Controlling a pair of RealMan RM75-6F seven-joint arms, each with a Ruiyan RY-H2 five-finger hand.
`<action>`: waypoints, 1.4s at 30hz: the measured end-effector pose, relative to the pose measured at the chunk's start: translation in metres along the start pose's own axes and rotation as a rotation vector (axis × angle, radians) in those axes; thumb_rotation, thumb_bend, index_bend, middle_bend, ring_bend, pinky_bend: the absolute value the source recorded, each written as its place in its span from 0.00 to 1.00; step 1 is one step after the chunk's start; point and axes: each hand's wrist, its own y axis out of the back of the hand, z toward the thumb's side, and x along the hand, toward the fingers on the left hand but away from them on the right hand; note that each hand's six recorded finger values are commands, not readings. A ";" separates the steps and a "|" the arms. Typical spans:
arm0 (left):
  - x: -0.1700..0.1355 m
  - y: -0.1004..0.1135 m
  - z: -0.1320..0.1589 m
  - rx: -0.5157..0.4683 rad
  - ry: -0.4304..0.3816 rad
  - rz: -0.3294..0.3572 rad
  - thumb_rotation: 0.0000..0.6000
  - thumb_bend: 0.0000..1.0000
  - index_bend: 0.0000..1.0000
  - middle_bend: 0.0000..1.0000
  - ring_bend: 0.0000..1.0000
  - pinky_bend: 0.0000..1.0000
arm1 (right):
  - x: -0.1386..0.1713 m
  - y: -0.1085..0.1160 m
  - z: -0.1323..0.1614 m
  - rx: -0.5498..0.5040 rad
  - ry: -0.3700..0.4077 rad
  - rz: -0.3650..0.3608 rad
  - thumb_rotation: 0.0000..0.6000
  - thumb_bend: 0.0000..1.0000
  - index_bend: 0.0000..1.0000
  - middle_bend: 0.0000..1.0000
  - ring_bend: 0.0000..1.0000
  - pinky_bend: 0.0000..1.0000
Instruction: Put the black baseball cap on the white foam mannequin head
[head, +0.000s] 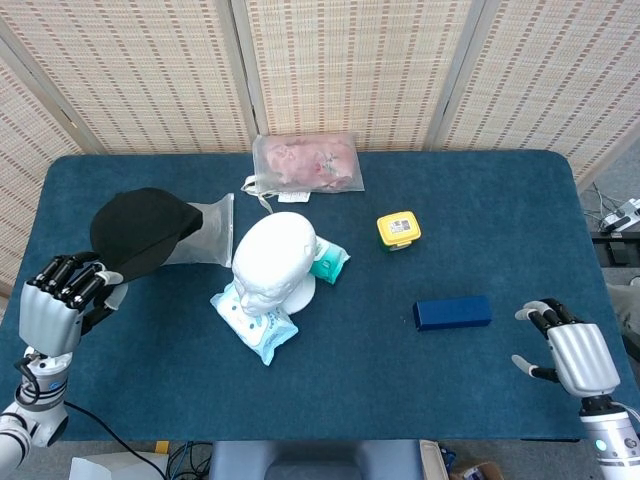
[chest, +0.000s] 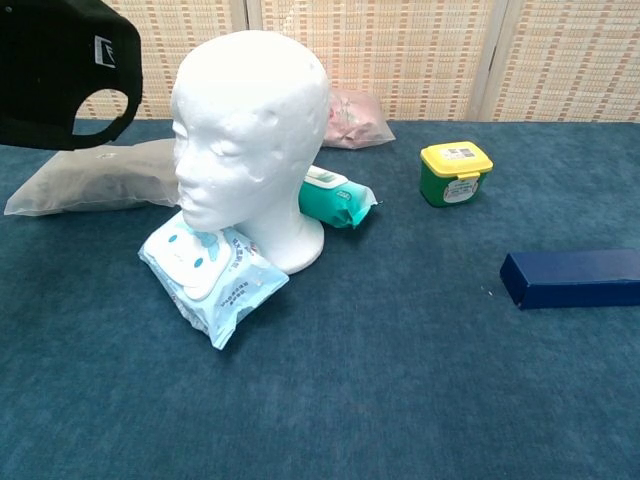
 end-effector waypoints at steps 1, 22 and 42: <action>0.003 0.001 0.002 -0.003 -0.005 0.005 1.00 0.49 0.72 0.70 0.44 0.56 | 0.000 0.000 0.000 0.000 0.000 0.000 1.00 0.12 0.37 0.32 0.23 0.57; 0.049 0.003 0.052 -0.044 -0.072 0.049 1.00 0.49 0.72 0.70 0.44 0.56 | 0.000 0.001 -0.001 -0.002 -0.004 -0.002 1.00 0.12 0.37 0.32 0.23 0.57; 0.075 -0.025 0.110 -0.096 -0.125 0.008 1.00 0.49 0.68 0.69 0.43 0.56 | 0.000 0.003 -0.004 -0.010 -0.008 -0.007 1.00 0.12 0.37 0.32 0.23 0.57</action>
